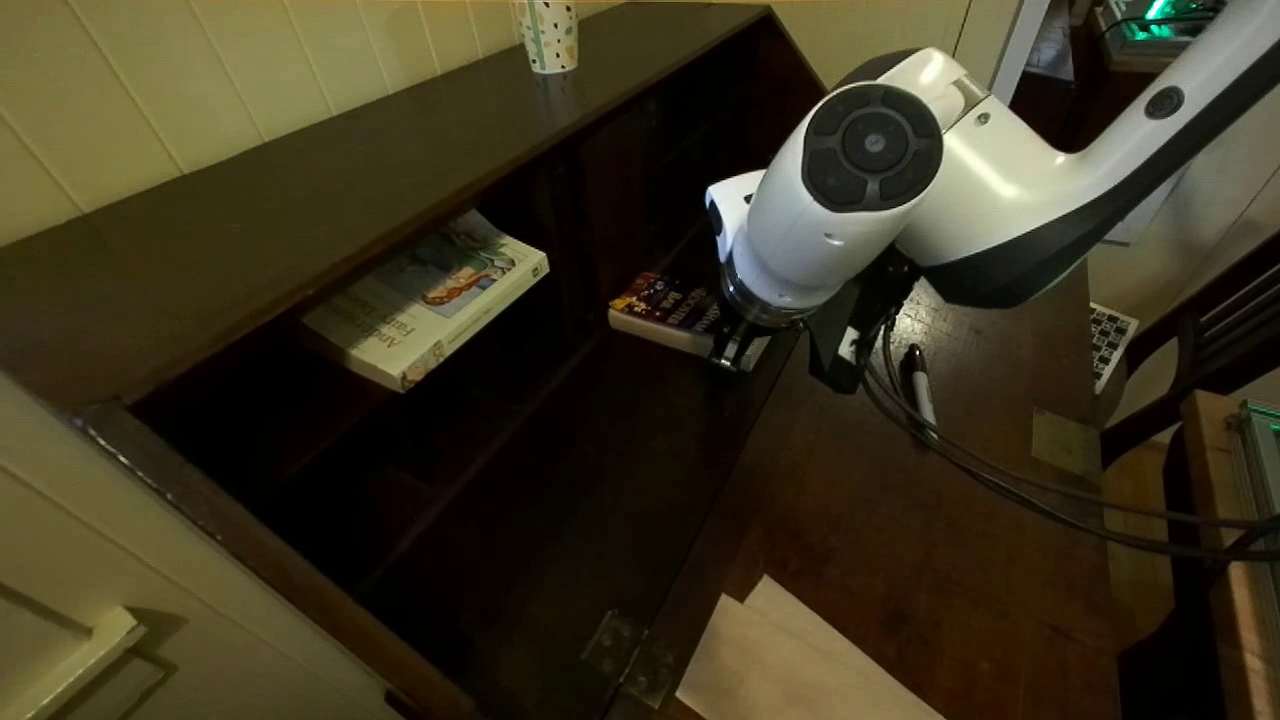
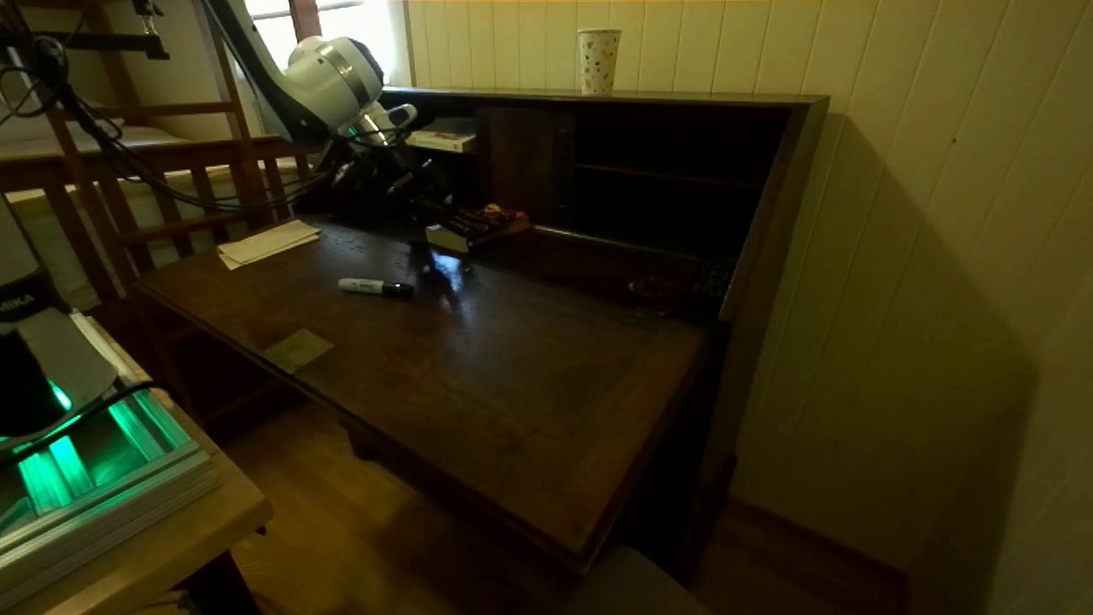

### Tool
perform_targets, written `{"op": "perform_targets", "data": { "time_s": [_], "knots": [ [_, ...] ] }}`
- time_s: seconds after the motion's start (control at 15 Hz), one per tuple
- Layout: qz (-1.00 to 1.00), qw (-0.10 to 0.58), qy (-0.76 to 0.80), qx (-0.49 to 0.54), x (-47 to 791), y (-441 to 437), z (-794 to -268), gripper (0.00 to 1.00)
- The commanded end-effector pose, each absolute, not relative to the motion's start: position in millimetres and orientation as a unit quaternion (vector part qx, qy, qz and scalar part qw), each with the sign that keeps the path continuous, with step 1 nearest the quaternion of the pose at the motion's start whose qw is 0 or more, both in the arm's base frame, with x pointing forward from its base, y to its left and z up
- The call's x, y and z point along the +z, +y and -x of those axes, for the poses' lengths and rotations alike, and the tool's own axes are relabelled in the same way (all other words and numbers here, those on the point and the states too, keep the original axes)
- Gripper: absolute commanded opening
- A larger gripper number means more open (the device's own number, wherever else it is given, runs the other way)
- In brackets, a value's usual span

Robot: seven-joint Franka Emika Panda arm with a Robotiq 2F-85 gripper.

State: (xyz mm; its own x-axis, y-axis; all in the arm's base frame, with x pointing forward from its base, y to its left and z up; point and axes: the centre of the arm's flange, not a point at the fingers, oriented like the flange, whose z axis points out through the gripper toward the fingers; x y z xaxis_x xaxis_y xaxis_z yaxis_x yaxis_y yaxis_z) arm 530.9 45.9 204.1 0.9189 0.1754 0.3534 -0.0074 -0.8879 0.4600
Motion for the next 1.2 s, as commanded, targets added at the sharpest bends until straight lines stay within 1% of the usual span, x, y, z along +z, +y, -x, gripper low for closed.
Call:
{"op": "perform_targets", "data": {
  "time_s": [0.0,0.27,0.6,0.73,0.8,0.87,1.13],
  "knots": [
    [-0.950,0.232,0.042,0.203,185,41,-543,0.62],
    [-0.952,0.233,0.036,0.197,181,38,-547,0.33],
    [-0.954,0.223,0.029,0.195,185,39,-548,0.07],
    [-0.959,0.213,0.020,0.189,186,38,-547,0.06],
    [-0.961,0.206,0.015,0.184,188,36,-548,0.03],
    [-0.965,0.195,0.007,0.178,189,33,-548,0.06],
    [-0.976,0.147,-0.033,0.159,198,20,-551,0.06]
  ]
}}
